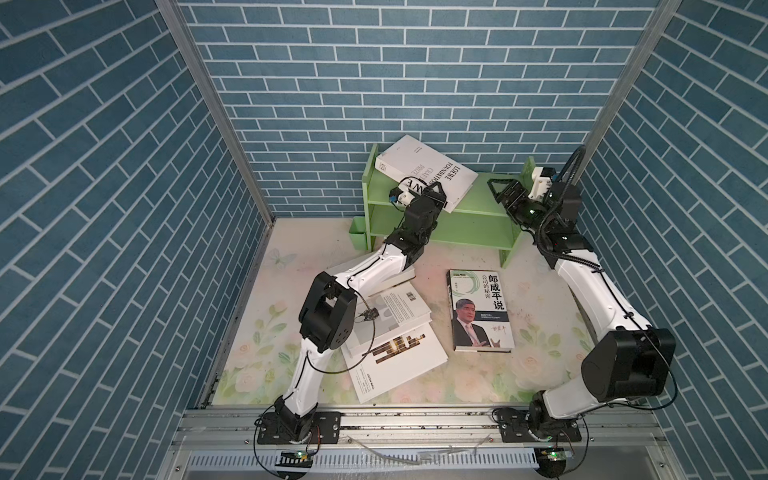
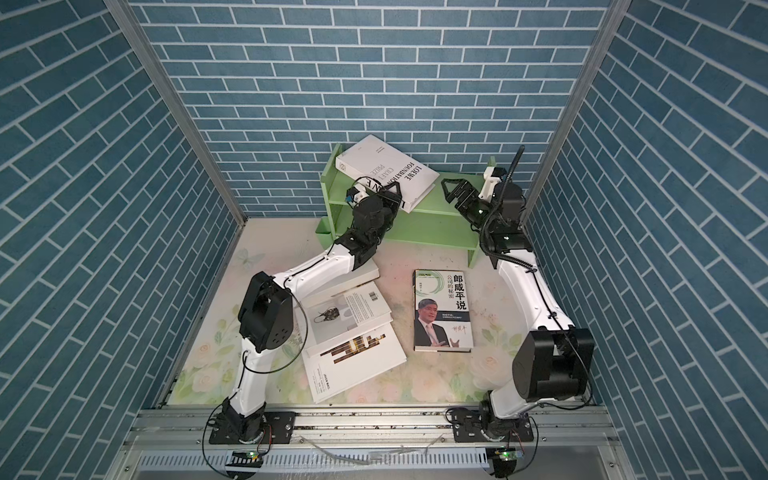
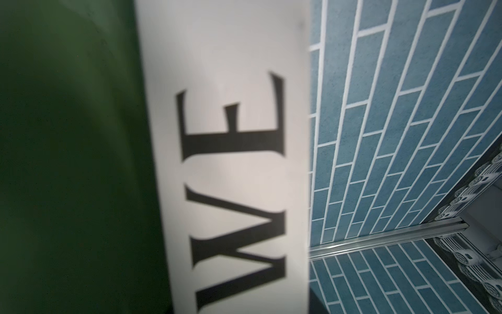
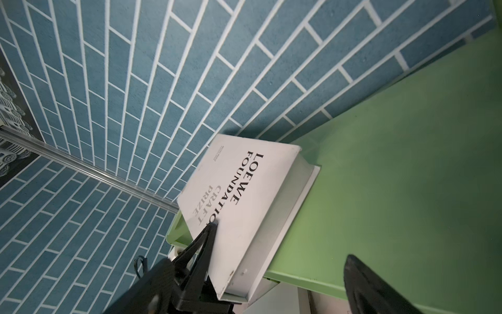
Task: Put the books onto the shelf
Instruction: 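Lower the LOEWE book onto the shelf's top tier with both grippers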
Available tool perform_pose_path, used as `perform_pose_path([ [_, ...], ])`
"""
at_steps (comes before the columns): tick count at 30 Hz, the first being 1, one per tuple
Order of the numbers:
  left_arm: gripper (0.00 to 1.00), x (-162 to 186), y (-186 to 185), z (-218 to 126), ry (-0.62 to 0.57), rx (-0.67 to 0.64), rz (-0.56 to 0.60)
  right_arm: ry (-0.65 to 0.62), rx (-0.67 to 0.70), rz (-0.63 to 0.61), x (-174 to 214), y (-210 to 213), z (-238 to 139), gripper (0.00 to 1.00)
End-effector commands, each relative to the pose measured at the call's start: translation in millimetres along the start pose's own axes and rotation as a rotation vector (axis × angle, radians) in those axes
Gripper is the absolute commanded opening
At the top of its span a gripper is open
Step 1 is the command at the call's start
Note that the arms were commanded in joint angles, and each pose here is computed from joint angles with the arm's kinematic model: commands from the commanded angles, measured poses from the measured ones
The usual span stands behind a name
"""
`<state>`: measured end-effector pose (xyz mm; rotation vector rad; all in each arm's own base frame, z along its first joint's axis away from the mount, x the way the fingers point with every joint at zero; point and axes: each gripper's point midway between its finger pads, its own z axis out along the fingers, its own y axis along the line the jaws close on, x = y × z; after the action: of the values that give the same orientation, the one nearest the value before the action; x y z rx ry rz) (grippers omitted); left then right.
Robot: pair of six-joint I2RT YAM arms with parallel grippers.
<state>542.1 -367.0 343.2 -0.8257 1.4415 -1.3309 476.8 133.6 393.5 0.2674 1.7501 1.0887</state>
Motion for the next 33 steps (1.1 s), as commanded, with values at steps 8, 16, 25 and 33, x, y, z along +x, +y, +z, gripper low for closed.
perform_pose_path([
  [8, 0.88, 2, -31, -20, -0.016, 0.046, 0.027, 0.024, -0.128, 0.047, -3, 20, 14, 0.96],
  [16, 1.00, 34, -43, -24, 0.170, 0.039, 0.020, 0.012, -0.132, 0.037, -6, 27, 7, 0.96],
  [25, 1.00, 72, -48, -35, 0.378, 0.016, 0.012, 0.014, -0.120, 0.049, -1, 24, 2, 0.96],
  [33, 1.00, 92, -48, -50, 0.533, -0.026, 0.080, 0.031, -0.102, 0.065, 9, 15, 0, 0.96],
])
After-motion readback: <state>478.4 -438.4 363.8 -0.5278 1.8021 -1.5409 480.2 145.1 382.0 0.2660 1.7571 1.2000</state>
